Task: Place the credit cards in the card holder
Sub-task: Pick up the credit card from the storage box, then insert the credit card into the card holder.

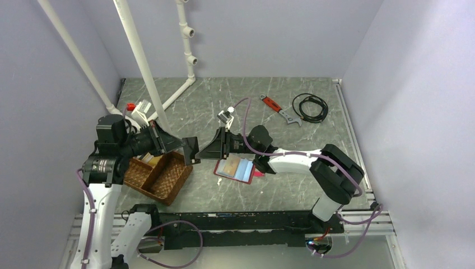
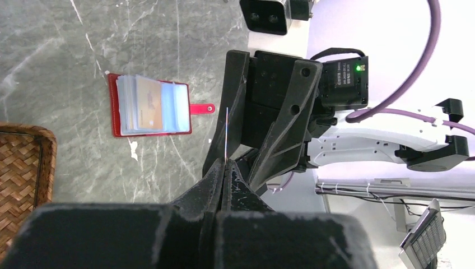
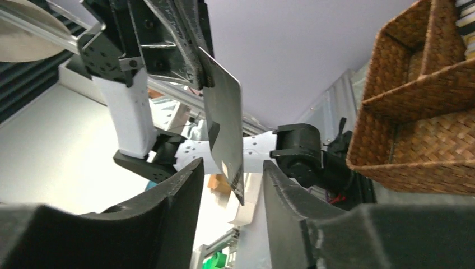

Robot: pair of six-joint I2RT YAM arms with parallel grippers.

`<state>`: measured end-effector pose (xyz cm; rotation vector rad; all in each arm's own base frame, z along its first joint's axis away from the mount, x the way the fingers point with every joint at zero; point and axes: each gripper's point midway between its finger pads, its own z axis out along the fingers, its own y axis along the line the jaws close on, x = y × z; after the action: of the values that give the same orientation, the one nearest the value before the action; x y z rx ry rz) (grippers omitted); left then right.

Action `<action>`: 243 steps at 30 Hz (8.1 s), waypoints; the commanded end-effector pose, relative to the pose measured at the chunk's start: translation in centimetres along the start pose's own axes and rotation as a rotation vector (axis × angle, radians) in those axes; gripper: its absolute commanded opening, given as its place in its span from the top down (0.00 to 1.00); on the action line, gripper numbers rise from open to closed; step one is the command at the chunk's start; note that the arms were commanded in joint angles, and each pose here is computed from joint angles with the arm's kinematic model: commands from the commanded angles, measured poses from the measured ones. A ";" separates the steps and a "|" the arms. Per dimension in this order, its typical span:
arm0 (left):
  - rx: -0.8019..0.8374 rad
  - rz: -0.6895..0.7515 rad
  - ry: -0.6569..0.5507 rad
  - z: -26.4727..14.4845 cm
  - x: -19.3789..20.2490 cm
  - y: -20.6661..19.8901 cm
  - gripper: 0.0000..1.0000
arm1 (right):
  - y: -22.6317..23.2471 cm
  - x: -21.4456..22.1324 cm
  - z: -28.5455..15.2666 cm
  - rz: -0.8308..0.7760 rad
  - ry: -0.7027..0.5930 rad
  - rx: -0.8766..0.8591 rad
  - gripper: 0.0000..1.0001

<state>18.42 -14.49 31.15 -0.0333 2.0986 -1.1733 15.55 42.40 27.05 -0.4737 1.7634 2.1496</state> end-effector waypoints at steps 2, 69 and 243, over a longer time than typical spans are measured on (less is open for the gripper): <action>0.086 0.035 -0.010 -0.1 -0.5 -1.7 1.00 | 3.0 -0.7 0.0 -0.033 -0.019 -0.136 0.66; -0.538 0.236 0.751 22.6 16.0 16.6 0.59 | -16.9 5.3 -18.9 0.357 -0.024 0.777 1.00; -0.386 -0.070 0.629 18.8 14.5 15.4 0.56 | -22.7 7.1 -19.8 0.359 -0.118 0.933 0.86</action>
<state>23.44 -24.91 4.30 0.0842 2.9066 -0.8724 22.04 28.58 2.76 0.2936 2.4925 1.3506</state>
